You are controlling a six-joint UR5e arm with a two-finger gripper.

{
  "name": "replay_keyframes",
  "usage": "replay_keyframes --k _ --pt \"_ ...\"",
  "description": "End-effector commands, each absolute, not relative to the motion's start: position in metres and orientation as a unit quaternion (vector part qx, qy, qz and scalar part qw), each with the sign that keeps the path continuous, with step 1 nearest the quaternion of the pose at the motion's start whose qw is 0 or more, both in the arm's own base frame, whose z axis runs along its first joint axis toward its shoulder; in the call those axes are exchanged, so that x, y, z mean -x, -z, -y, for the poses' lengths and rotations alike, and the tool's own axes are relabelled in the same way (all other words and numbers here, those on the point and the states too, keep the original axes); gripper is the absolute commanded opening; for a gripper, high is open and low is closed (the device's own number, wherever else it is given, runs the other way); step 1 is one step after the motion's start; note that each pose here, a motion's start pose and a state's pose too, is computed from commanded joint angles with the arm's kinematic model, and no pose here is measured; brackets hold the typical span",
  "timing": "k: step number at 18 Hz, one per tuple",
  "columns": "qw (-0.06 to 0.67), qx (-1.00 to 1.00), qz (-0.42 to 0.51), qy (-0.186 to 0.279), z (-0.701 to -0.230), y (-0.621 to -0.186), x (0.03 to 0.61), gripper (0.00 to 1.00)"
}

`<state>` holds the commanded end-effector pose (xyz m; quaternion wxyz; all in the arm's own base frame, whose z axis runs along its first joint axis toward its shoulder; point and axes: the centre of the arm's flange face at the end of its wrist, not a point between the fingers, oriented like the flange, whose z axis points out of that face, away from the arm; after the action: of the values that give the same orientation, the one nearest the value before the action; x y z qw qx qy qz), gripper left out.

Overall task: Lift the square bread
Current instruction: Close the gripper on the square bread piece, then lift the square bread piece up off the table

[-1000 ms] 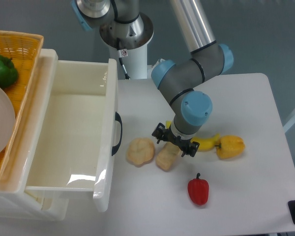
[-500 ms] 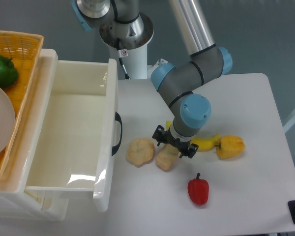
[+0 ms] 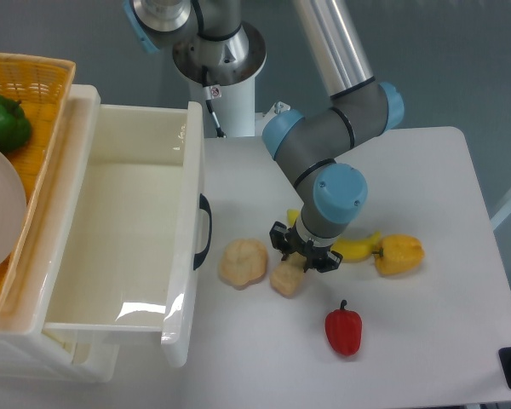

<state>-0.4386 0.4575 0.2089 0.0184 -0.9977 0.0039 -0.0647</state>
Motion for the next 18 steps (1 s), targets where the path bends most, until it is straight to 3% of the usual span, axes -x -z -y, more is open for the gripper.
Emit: replay_keyframes --k 5,11,18 --pt "0.023 0.998 -0.003 0.059 -0.458 -0.217 0.442 0.00" --pt "0.046 0.999 -0.006 0.024 -0.458 -0.265 0.455 0.00" --pt "0.055 0.997 -0.018 0.043 -0.445 -0.314 0.461 0.00"
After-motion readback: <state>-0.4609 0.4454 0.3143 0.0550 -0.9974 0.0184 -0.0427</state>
